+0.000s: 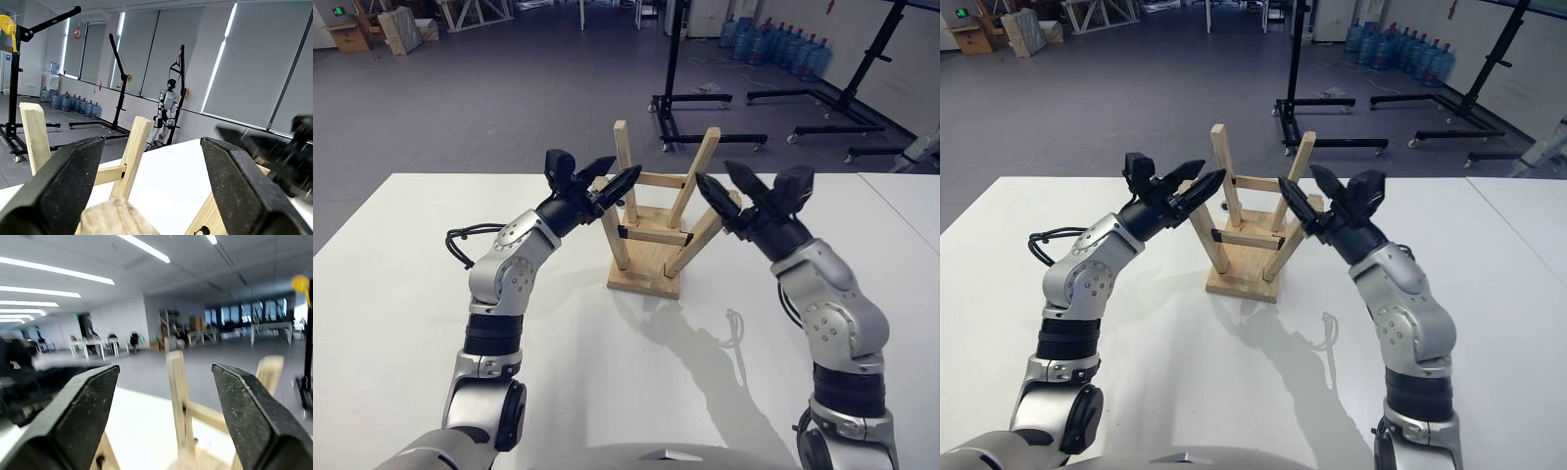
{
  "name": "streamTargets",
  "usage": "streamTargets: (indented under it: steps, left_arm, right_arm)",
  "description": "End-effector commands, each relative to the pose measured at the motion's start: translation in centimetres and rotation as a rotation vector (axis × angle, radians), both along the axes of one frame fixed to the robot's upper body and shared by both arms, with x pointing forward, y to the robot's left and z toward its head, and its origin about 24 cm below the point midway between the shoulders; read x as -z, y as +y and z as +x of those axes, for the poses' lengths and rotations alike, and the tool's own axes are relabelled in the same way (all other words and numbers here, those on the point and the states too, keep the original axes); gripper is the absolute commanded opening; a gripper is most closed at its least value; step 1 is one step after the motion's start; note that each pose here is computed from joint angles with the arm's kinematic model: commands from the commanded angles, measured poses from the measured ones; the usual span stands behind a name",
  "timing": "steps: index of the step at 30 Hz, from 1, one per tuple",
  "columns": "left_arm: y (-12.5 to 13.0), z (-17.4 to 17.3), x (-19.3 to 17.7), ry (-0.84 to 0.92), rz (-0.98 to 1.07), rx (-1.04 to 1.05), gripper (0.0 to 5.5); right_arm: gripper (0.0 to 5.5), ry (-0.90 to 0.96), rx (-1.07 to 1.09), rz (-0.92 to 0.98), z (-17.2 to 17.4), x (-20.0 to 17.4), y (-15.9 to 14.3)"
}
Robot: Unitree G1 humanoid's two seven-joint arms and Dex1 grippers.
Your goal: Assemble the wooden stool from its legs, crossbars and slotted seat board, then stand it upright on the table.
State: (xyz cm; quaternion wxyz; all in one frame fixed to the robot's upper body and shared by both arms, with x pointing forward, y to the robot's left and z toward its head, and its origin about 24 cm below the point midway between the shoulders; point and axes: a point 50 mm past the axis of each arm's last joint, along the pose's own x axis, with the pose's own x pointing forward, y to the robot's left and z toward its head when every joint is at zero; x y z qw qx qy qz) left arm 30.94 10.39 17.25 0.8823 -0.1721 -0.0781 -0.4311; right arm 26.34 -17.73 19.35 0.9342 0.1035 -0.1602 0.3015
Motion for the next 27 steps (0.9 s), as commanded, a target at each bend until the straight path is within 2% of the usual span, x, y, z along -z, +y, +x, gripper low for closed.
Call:
streamTargets:
  steps: [1, 5, 7, 9, 12, 14, 22, 27]
  left_arm:
    - [0.2, 0.0, -0.4, -0.011, 0.017, 0.001, 3.56]
    - [-0.1, 0.0, -0.5, -0.015, 0.022, 0.008, 3.56]
    - [-0.2, 0.0, -0.5, -0.015, 0.024, 0.013, 3.56]
    - [-0.3, 0.0, -0.3, -0.01, 0.026, 0.013, 3.56]
    - [-0.5, -0.1, 0.2, 0.005, 0.033, 0.019, 3.56]
    - [-0.4, -0.2, 0.4, 0.01, 0.035, 0.017, 3.56]
    - [-0.1, 0.0, 0.9, 0.026, 0.039, -0.001, 3.56]
    - [0.3, 0.3, 1.1, 0.023, 0.051, -0.025, 3.56]
  right_arm:
    - [3.48, -0.164, -0.024, 0.041, -0.2, -3.7, -0.6]
    - [3.48, -0.213, -0.019, 0.053, 1.3, -5.7, -0.9]
    - [3.48, -0.156, -0.019, -0.001, 2.5, -4.8, -0.5]
    - [3.48, -0.012, -0.044, -0.115, 3.8, -1.6, 0.3]
    - [3.48, 0.265, -0.162, -0.353, 2.7, 5.6, 1.2]
    - [3.48, 0.3, -0.174, -0.376, 2.3, 6.6, 1.3]
    - [3.48, 0.097, -0.096, -0.258, 3.3, 2.3, 1.9]
    - [3.48, -0.082, -0.021, -0.017, 3.3, -1.9, 0.5]
